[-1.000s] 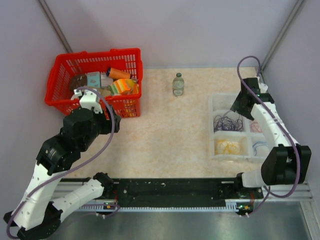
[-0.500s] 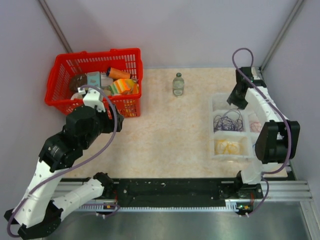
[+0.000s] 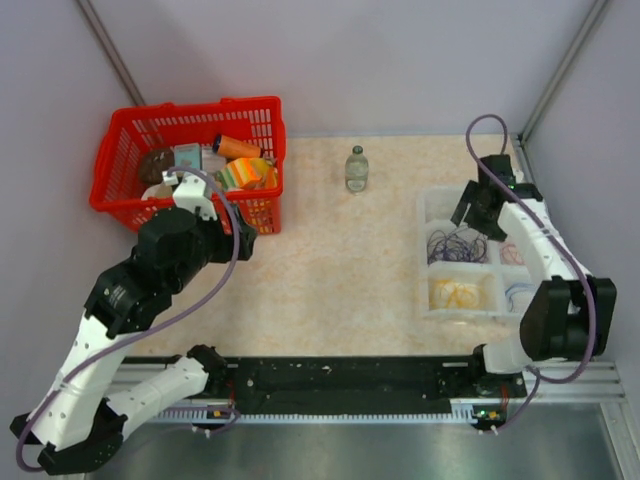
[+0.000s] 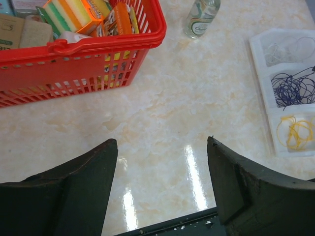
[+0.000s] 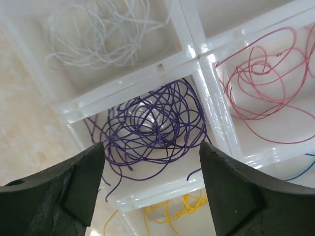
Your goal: Untangle the cables
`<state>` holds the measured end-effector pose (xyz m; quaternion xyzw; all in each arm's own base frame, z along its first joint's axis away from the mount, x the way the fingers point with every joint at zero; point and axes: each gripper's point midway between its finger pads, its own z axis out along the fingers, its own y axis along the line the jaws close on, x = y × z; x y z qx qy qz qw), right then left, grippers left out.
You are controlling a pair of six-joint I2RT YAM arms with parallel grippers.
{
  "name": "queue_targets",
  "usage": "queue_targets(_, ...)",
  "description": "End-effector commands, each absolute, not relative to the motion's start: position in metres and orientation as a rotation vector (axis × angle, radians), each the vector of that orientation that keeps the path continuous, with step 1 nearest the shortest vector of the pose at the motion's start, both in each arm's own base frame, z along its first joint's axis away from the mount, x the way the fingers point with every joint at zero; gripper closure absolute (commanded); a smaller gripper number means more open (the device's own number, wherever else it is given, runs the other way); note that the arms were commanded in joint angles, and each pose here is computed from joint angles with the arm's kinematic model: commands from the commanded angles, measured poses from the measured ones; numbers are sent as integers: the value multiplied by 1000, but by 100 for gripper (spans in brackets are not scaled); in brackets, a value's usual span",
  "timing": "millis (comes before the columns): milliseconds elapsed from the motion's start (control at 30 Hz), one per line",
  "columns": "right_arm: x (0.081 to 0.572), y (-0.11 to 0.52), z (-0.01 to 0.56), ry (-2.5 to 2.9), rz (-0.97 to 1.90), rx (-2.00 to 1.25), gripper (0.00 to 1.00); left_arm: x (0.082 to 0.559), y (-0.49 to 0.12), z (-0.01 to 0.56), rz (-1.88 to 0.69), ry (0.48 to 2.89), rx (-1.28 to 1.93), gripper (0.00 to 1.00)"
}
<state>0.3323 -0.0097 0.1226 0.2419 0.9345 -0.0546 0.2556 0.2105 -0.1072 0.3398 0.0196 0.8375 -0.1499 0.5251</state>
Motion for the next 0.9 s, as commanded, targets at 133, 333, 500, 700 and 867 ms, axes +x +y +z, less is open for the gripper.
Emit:
queue_targets(133,319,6,265,2283,48,394,13,226,-128,365,-491,1901,-22,20)
queue_targets(333,275,73,327,2132,448,136,1,228,-148,357,-661,1833,-65,19)
queue_targets(500,240,68,339,2035,419,90,1,221,-156,361,-789,1663,-40,18)
queue_targets(700,187,63,344,1870,425,37,1,196,-164,358,-914,1556,69,18)
queue_targets(867,158,64,321,1757,483,47,1,164,-161,358,-1019,1389,149,15)
